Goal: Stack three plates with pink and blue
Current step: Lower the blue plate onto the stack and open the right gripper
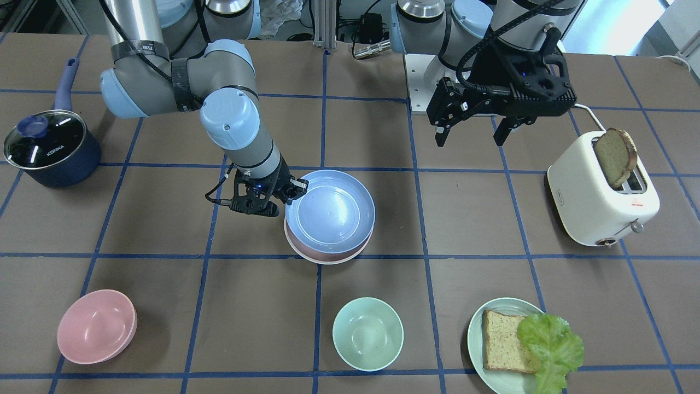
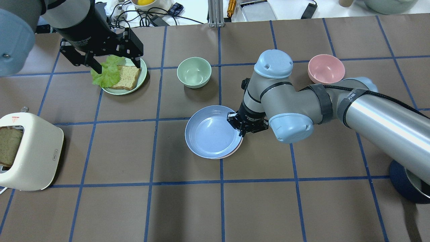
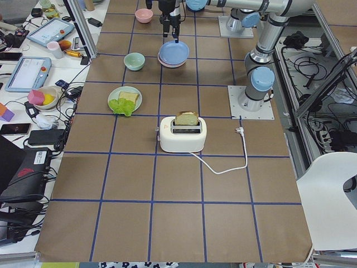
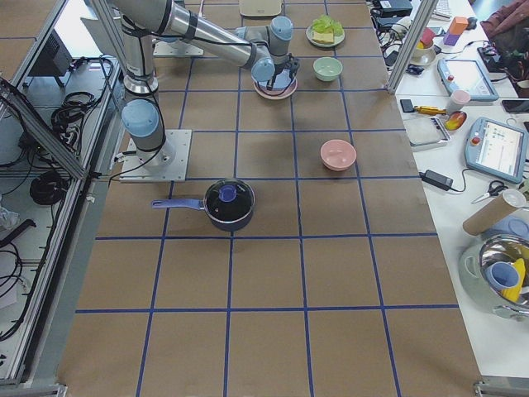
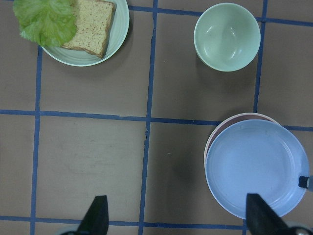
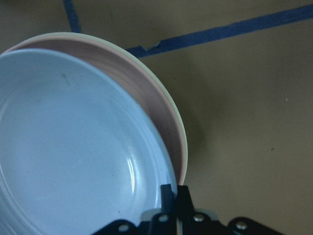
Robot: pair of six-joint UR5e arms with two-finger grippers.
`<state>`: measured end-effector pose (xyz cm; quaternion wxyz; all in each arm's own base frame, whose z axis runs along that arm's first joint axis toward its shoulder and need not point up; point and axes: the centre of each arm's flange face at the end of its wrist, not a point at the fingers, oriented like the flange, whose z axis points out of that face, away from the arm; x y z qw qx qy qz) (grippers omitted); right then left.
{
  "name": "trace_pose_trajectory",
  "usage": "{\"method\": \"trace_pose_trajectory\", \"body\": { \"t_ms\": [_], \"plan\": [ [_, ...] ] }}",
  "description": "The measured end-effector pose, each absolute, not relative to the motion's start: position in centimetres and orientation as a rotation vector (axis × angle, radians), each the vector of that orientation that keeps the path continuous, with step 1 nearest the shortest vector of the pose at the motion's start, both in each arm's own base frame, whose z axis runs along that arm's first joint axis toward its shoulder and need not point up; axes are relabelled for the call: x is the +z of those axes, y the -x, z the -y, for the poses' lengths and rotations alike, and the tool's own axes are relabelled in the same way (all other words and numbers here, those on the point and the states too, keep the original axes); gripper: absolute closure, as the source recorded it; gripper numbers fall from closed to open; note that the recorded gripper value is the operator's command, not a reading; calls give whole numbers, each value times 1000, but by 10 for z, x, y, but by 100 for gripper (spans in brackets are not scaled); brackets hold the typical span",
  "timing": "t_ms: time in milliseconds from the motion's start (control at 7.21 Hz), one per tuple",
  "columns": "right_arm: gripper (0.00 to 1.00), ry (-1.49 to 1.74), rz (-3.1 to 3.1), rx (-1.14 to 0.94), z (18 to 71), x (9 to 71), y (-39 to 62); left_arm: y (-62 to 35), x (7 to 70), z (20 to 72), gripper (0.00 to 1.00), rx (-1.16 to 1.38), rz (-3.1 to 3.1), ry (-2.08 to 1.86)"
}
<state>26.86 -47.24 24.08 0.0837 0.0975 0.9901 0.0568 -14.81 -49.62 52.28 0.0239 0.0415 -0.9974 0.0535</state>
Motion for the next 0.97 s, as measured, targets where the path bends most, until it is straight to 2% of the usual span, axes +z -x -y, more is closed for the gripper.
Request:
{"method": "trace_pose_trajectory", "body": {
  "t_ms": [693, 832, 971],
  "plan": [
    [90, -282, -2951, 132, 479, 238, -270, 148, 524, 496, 0, 169, 3086, -128],
    [77, -282, -2948, 119, 482, 238, -270, 148, 524, 495, 0, 167, 3086, -129],
    [55, -275, -2946, 106, 484, 239, -269, 148, 524, 495, 0, 166, 3087, -130]
  ]
}}
